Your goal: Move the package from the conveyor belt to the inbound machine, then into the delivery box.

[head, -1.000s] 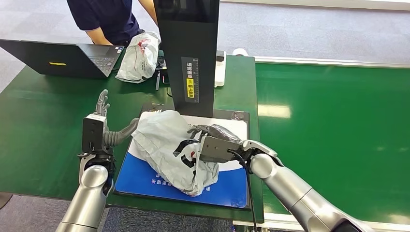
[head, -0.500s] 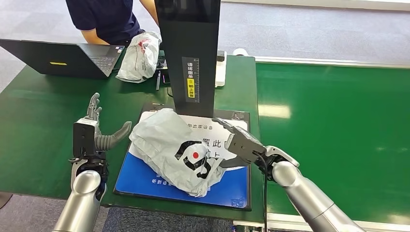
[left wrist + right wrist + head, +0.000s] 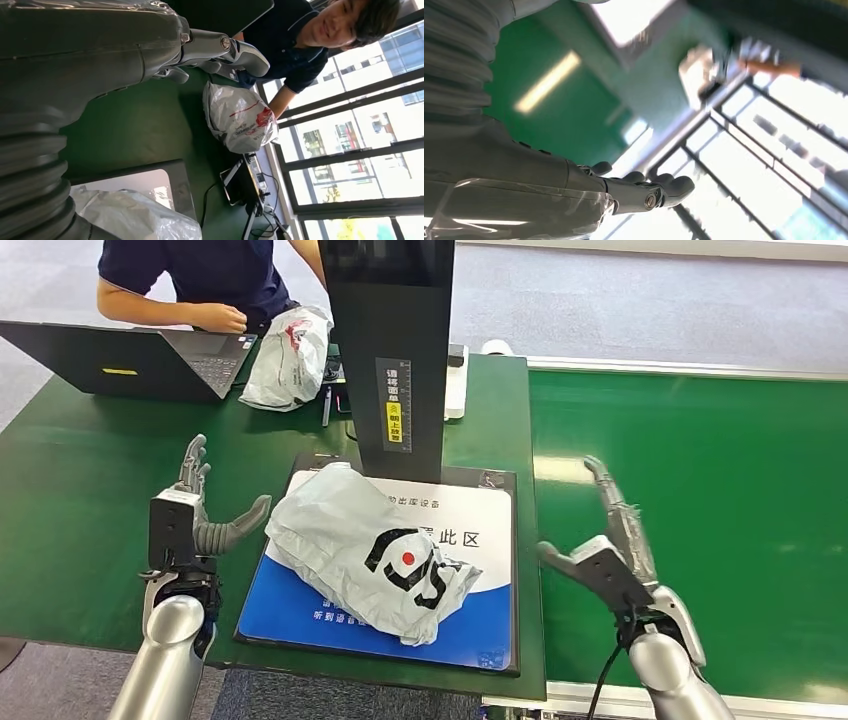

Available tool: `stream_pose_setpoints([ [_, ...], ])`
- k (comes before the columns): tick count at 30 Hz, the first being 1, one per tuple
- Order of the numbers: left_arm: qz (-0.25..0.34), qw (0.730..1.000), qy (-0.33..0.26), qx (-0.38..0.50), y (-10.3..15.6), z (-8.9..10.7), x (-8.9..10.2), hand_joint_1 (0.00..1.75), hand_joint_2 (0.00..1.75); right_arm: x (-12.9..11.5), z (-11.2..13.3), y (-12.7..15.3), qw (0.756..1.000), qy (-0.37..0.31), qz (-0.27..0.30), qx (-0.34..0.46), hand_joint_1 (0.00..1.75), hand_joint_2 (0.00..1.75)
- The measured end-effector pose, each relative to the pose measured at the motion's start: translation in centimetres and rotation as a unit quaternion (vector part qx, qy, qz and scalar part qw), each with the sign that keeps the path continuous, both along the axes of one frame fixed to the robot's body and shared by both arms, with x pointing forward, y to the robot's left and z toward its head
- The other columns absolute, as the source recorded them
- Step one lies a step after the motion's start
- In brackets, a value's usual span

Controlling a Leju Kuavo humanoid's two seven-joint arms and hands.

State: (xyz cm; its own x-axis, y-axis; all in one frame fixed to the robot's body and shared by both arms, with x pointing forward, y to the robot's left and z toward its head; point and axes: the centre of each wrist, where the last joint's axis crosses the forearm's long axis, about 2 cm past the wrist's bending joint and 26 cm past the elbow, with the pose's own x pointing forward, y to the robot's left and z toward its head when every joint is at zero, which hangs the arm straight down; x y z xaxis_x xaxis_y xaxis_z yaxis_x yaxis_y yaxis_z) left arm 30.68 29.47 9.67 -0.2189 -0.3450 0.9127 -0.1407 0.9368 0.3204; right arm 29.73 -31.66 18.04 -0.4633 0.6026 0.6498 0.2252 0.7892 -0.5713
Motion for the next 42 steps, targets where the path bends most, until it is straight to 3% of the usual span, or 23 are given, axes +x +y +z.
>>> stream_pose_setpoints([
  [3, -0.009, 1.0, -0.01, 0.003, -0.2, 0.2, 0.2, 0.0, 1.75, -1.2, 0.4, -1.7, 0.994, -0.07, -0.081, 0.013, 0.0, 1.75],
  [5, -0.018, 1.0, -0.018, 0.009, -0.4, 0.3, 0.4, 0.0, 1.75, -1.8, 0.5, -2.7, 0.99, -0.088, -0.107, 0.032, 0.0, 1.75],
  [15, -0.071, 0.995, -0.042, 0.06, -1.3, 1.2, 1.4, 0.0, 1.75, -3.3, 0.7, -5.5, 0.983, -0.099, -0.128, 0.09, 0.0, 1.75],
  [18, -0.08, 0.992, -0.035, 0.087, -1.3, 1.1, 1.3, 0.0, 1.75, -3.5, 0.4, -5.5, 0.986, -0.079, -0.098, 0.105, 0.0, 1.75],
  [25, -0.109, 0.978, -0.013, 0.177, -0.5, 1.2, 0.7, 0.0, 1.75, -3.1, 0.1, -3.9, 0.987, 0.011, 0.103, 0.12, 0.0, 1.75],
  [29, -0.121, 0.967, 0.0, 0.224, 0.0, 1.2, 0.2, 0.0, 1.75, -3.0, -0.1, -2.7, 0.978, 0.032, 0.172, 0.117, 0.0, 1.75],
  [36, -0.14, 0.956, 0.007, 0.259, 0.4, 1.6, -1.0, 0.0, 1.75, -2.6, -0.3, -1.9, 0.973, 0.047, 0.199, 0.111, 0.0, 1.75],
  [42, -0.194, 0.946, 0.017, 0.26, 0.8, 1.9, -2.1, 0.0, 1.75, -2.6, -0.7, -1.6, 0.972, 0.053, 0.198, 0.112, 0.0, 1.75],
])
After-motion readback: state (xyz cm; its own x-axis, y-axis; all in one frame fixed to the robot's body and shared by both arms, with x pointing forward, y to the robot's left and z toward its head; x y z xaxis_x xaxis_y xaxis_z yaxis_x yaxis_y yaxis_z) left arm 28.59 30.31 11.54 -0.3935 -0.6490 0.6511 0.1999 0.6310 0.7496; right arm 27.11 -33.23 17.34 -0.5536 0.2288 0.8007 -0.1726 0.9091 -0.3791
